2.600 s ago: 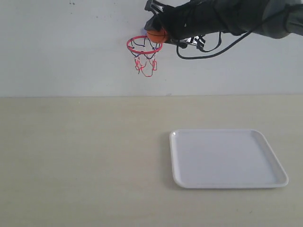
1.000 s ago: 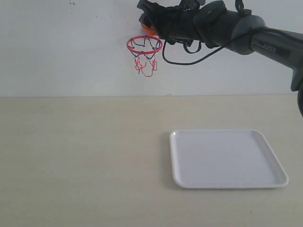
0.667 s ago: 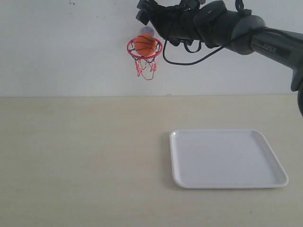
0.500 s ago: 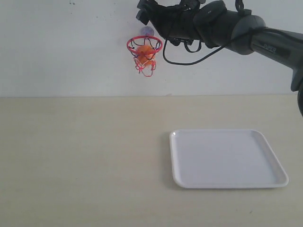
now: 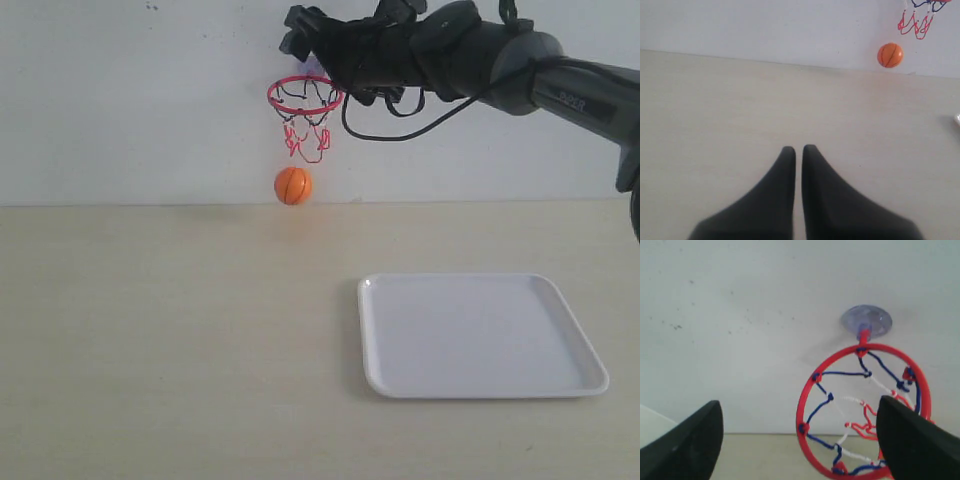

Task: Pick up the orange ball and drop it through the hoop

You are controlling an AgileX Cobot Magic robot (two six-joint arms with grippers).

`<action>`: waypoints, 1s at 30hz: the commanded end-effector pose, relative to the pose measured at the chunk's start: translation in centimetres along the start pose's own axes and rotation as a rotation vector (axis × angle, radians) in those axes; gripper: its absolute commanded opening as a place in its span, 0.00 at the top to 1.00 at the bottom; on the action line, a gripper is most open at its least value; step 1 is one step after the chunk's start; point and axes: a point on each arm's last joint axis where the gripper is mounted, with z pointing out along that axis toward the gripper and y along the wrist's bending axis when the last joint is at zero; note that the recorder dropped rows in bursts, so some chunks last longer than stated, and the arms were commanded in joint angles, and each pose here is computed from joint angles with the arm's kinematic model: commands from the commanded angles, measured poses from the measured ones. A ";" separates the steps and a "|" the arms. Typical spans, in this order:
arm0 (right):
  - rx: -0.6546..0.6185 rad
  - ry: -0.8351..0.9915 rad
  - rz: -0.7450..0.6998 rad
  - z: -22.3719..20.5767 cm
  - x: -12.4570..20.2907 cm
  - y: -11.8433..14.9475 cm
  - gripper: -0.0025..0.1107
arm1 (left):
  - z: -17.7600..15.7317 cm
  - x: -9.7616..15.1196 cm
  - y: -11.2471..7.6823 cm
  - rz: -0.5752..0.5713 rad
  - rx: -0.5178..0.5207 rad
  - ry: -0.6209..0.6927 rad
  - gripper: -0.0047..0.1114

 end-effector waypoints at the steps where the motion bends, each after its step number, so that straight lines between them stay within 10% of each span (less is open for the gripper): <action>1: -0.018 0.180 -0.043 -1.6 -0.8 -1.0 0.30 | 0.0 0.1 0.0 0.006 -0.002 -0.001 0.92; 12: 0.101 0.825 -0.158 -7.1 1.0 -5.6 0.98 | 0.0 0.1 0.0 0.006 -0.002 -0.001 0.92; 30: 0.149 1.145 0.066 -18.6 15.9 -5.4 0.98 | 0.0 0.1 0.0 0.006 -0.002 -0.001 0.92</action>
